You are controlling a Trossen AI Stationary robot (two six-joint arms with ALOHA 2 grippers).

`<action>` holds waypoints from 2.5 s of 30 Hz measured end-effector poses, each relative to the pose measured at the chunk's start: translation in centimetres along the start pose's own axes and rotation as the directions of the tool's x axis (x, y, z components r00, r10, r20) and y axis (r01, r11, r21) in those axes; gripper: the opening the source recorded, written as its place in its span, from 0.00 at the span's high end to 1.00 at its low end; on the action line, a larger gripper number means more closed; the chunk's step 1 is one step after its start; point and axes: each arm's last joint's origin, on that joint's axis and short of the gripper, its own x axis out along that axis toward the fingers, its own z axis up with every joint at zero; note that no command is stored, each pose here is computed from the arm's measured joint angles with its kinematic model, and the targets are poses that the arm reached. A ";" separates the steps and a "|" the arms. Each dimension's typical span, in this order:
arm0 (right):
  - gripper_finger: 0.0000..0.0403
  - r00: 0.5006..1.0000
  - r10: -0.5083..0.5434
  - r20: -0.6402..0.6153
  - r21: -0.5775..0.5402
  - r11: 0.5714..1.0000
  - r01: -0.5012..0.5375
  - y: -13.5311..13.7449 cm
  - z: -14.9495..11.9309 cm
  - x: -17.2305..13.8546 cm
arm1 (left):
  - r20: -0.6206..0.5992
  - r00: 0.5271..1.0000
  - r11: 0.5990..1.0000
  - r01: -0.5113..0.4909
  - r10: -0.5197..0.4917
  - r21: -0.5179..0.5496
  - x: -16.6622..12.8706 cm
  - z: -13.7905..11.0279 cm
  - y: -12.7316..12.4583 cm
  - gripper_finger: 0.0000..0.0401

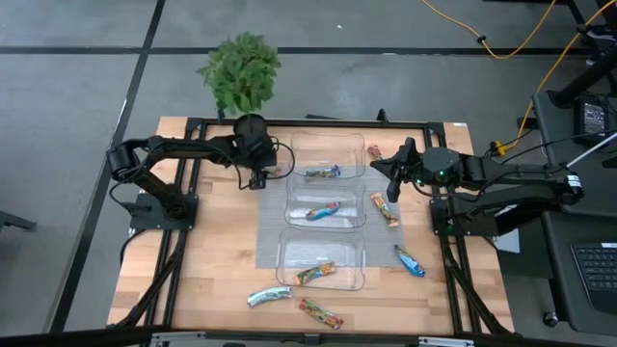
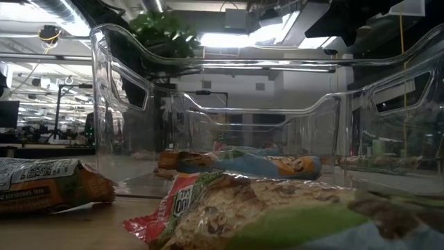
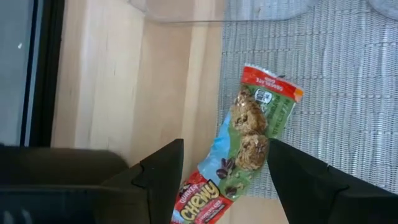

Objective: Pick and place Granola Bars by type
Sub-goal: Put the red granola bar into the middle transparent bin

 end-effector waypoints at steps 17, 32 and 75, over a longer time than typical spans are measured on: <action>0.98 1.000 0.000 -0.002 -0.001 1.000 0.000 0.0 0.0 0.0 | 0.113 0.994 1.000 -0.004 0.001 0.028 -4.2 0.8 -1.5 0.45; 0.98 1.000 -0.002 -0.011 0.035 0.999 0.002 0.0 -0.1 0.0 | 0.000 0.999 0.963 0.044 -0.046 0.267 -0.9 1.4 -4.4 0.43; 0.98 0.998 -0.013 -0.064 0.102 0.995 0.020 -0.1 -0.6 0.0 | -0.102 0.987 0.963 -0.096 0.125 0.254 2.2 0.9 -3.3 0.82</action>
